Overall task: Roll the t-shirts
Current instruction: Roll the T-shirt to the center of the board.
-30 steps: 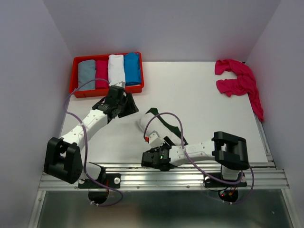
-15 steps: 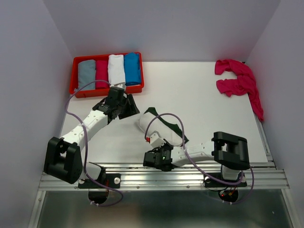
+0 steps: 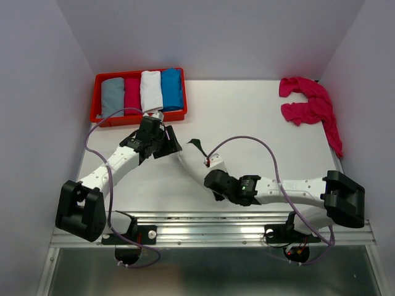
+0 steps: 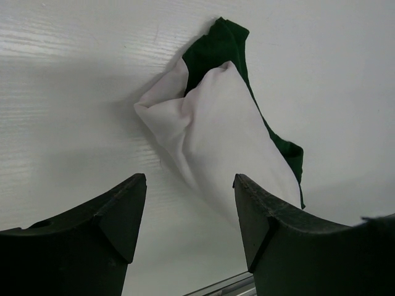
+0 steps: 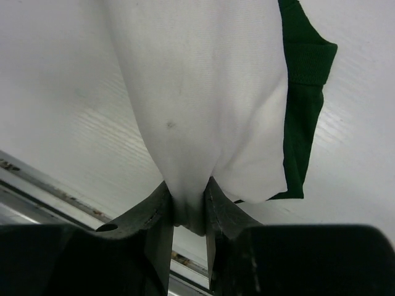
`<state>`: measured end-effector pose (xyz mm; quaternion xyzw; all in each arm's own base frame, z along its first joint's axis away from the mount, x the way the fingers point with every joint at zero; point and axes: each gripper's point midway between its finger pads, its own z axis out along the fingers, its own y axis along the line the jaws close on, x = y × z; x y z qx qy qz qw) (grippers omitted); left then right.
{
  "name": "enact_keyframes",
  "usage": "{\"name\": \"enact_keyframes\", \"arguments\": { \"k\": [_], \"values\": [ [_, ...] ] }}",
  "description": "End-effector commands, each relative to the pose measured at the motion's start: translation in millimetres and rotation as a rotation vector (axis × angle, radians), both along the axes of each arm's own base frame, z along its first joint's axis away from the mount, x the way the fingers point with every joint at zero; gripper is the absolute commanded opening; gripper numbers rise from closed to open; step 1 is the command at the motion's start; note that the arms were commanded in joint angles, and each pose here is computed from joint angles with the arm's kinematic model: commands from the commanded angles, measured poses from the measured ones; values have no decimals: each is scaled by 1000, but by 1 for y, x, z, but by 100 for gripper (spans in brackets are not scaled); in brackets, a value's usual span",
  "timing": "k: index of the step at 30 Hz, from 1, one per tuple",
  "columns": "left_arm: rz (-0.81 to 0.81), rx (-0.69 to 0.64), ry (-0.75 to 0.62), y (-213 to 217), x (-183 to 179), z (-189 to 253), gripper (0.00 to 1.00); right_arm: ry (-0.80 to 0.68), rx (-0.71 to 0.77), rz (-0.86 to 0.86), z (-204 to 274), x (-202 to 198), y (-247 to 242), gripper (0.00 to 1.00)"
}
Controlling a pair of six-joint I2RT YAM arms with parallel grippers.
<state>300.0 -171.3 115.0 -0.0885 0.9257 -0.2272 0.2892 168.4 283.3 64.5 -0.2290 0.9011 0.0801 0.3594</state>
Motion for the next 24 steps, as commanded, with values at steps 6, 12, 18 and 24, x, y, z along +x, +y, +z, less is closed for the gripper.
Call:
{"name": "enact_keyframes", "arguments": {
  "k": [6, 12, 18, 24],
  "values": [
    [-17, -51, -32, -4, -2, 7, 70, 160, 355, 137, 27, -17, 53, 1],
    [-13, -40, -27, -1, -5, 2, 70, 225, 427, 142, 28, -15, 53, 1],
    [56, 16, -41, 16, -7, 4, 69, 288, 466, 134, 25, -12, 47, 1],
    [69, 31, -21, 20, -15, -9, 70, 312, 487, 130, 22, -11, 44, 1]
  ]
}}
